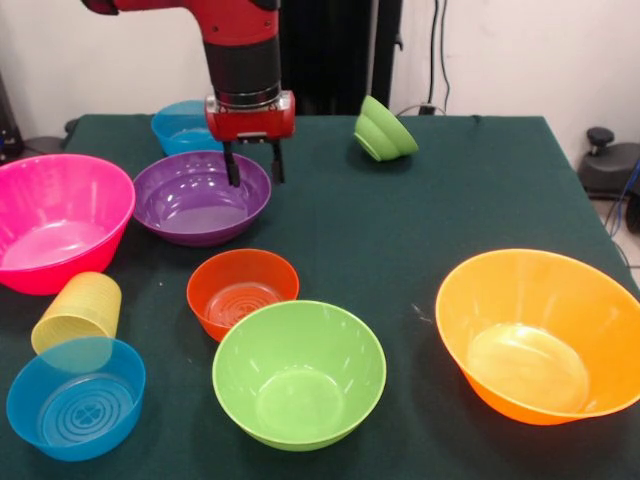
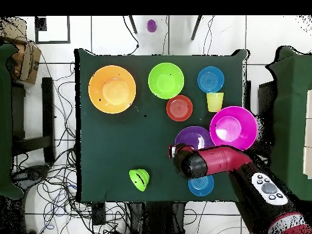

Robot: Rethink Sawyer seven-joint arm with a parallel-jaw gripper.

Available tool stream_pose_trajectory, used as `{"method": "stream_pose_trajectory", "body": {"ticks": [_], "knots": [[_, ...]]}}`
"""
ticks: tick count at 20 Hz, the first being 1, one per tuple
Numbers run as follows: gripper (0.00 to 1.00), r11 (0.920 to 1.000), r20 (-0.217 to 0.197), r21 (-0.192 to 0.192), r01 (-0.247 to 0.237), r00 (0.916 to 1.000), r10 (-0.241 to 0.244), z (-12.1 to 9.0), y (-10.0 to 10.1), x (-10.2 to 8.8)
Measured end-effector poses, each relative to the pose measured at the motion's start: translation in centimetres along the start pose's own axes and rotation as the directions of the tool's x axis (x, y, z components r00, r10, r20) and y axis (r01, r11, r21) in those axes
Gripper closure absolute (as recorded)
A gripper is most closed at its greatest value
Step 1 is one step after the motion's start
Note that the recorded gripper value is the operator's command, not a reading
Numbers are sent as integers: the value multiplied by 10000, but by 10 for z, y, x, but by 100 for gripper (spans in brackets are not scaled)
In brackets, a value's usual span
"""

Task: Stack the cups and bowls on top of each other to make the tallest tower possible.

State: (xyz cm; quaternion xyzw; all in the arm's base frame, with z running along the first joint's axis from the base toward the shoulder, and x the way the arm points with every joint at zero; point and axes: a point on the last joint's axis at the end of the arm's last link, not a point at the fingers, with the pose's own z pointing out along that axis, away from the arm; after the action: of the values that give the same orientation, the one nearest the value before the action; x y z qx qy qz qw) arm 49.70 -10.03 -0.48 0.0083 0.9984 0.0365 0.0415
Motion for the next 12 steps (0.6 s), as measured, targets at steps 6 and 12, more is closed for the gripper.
{"method": "stream_pose_trajectory", "body": {"ticks": [6, 12], "knots": [[0, 9998, 122, 97, 154, 9998, -156, 10, 7, 3], [0, 9997, 144, 170, 192, 9997, -194, 16, 8, 6]]}}
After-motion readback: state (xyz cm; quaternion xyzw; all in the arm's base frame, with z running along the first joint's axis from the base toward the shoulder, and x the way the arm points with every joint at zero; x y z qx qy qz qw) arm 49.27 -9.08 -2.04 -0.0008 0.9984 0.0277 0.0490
